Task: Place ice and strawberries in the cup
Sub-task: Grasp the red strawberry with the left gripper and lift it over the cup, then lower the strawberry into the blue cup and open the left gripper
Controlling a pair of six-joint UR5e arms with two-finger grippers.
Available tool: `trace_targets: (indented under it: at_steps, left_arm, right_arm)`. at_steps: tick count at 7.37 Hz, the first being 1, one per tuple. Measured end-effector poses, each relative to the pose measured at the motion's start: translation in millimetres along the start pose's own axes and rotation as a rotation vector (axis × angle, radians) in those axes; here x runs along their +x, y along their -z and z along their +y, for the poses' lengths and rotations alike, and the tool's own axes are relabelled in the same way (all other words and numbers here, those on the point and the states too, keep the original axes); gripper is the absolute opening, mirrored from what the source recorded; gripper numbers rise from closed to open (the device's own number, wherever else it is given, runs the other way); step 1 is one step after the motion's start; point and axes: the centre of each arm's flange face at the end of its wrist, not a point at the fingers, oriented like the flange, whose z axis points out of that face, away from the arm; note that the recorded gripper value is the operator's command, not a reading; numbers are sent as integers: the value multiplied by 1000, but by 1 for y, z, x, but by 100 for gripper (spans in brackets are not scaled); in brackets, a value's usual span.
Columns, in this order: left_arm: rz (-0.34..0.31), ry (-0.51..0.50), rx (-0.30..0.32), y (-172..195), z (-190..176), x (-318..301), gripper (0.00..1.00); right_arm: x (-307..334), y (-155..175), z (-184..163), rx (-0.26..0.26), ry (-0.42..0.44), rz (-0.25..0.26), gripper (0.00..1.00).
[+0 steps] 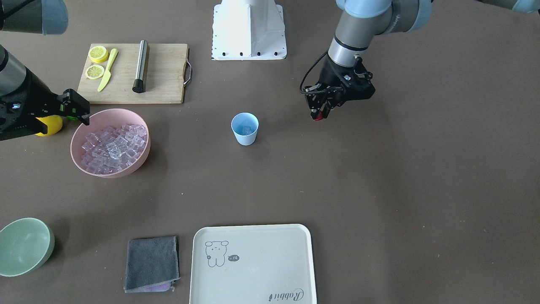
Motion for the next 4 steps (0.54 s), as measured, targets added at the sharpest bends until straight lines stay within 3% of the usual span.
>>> trace_targets:
  at_steps: [2,4]
  left_arm:
    - [19,49,-37,9,28,66,0]
    - [14,67,-49,-5,38,112,0]
  right_arm:
    - [28,3,5,0,24,12,100]
    - [41,5,9,-3,24,7,100]
